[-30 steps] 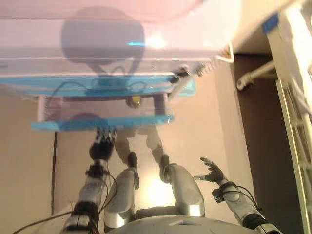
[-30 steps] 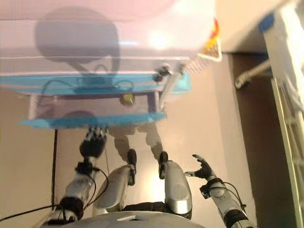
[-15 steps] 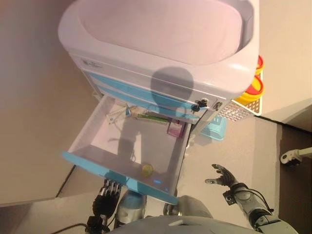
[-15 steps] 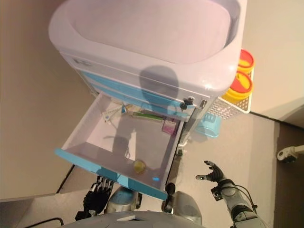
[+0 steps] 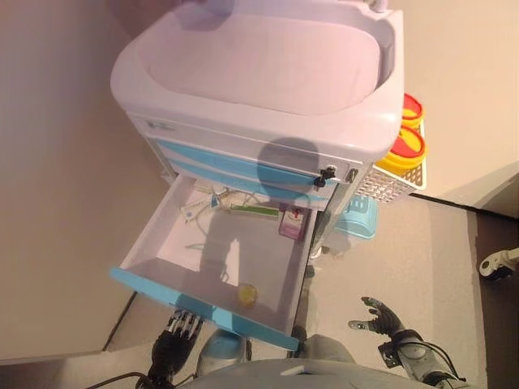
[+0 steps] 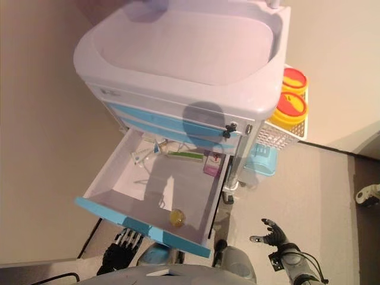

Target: Open the drawer and pick up the medicine

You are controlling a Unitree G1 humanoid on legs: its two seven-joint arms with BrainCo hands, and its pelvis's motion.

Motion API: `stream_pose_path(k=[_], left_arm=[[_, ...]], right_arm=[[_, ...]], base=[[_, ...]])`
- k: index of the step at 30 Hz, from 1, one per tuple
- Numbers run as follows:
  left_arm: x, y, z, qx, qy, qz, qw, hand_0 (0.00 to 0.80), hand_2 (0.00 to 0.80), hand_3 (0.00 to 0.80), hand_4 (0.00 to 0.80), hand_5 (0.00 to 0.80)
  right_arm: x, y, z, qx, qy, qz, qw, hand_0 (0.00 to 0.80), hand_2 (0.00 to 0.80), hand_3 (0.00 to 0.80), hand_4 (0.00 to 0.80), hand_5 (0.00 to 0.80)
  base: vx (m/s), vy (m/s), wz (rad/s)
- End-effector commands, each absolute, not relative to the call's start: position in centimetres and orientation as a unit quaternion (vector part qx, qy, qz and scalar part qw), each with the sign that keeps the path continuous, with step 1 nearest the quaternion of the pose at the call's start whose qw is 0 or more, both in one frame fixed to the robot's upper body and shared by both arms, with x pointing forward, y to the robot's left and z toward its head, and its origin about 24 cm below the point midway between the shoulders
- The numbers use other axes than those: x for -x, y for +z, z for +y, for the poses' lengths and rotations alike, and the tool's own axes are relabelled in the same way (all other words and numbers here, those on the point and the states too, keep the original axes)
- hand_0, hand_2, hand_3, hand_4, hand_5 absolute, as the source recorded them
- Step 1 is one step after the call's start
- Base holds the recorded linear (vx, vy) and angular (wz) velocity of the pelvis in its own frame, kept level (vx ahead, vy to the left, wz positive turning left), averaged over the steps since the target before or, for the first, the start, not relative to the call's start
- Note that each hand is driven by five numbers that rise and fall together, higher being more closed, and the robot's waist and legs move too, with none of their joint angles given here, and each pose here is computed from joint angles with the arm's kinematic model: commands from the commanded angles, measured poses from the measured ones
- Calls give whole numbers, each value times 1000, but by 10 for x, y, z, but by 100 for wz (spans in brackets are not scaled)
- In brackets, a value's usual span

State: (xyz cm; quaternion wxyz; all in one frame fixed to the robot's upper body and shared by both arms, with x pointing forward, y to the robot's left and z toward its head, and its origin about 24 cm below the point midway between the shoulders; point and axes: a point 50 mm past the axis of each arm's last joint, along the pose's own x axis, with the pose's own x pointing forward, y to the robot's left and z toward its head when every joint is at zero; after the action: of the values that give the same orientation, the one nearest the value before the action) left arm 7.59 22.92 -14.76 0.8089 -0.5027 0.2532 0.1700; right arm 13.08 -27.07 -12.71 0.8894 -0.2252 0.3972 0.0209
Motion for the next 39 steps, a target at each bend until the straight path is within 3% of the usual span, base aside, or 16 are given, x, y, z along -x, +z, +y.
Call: stream_pose_path(k=[1, 6, 13, 22, 30, 39], left_arm=[[-92, -138, 256, 343, 199, 275, 876, 0, 0, 0, 0, 0], [-102, -136, 254, 205, 169, 329, 906, 0, 0, 0, 0, 0], [-88, -142, 253, 166, 163, 378, 896, 0, 0, 0, 0, 0], [-63, -152, 254, 61, 104, 480, 869, 0, 0, 0, 0, 0], [-52, -156, 254, 50, 100, 514, 850, 0, 0, 0, 0, 0], [-60, -156, 254, 44, 89, 512, 853, 0, 0, 0, 0, 0]], right_arm=[[-154, -111, -267, 231, -4, 311, 922, 0, 0, 0, 0, 0], [-193, -69, -256, 250, -31, 166, 953, 0, 0, 0, 0, 0], [-216, 7, -227, 253, 41, -40, 966, 0, 0, 0, 0, 0], [-226, 107, -198, 370, 234, -261, 861, 0, 0, 0, 0, 0], [-225, 150, -154, 390, 371, -352, 766, 0, 0, 0, 0, 0], [-236, 147, -111, 431, 456, -364, 688, 0, 0, 0, 0, 0]], base=[[61, 71, -11], [29, 93, -15], [18, 101, -23], [8, 54, -11], [0, -3, 0], [-1, -39, 10]])
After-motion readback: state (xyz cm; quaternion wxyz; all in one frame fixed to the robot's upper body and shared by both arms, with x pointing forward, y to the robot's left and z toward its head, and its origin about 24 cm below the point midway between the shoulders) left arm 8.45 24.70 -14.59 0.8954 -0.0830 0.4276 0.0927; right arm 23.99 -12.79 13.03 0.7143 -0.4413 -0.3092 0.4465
